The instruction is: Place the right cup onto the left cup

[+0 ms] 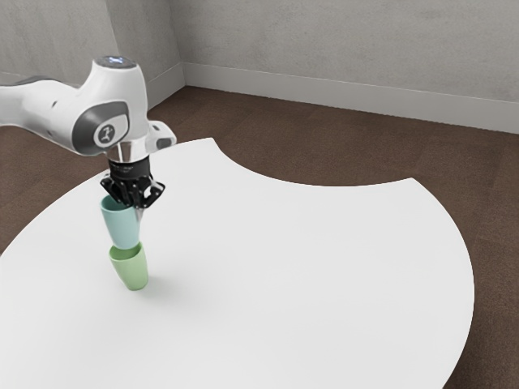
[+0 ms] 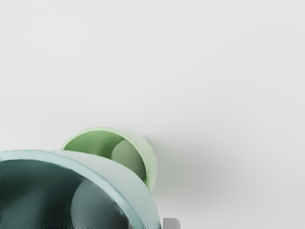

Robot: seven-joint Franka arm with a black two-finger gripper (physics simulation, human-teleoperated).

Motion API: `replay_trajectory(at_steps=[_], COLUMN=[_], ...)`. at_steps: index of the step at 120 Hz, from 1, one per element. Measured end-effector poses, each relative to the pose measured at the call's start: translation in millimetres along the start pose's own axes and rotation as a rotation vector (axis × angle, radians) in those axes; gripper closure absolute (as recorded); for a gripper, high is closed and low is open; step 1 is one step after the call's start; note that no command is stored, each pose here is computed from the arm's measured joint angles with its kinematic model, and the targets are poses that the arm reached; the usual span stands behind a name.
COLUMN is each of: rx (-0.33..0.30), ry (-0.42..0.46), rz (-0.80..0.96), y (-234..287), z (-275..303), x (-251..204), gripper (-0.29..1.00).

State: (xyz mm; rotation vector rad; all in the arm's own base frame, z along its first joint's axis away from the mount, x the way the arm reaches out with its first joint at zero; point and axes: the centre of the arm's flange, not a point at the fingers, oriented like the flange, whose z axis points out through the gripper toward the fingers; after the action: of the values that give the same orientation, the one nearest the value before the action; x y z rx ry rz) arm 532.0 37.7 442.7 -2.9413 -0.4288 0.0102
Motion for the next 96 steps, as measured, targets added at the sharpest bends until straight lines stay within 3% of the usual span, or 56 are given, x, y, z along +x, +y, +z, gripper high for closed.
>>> replay_trajectory(at_steps=[96], rx=[-0.01], ry=[0.009], rz=[-0.008], y=[-9], z=[26], x=[-5], gripper=[0.79])
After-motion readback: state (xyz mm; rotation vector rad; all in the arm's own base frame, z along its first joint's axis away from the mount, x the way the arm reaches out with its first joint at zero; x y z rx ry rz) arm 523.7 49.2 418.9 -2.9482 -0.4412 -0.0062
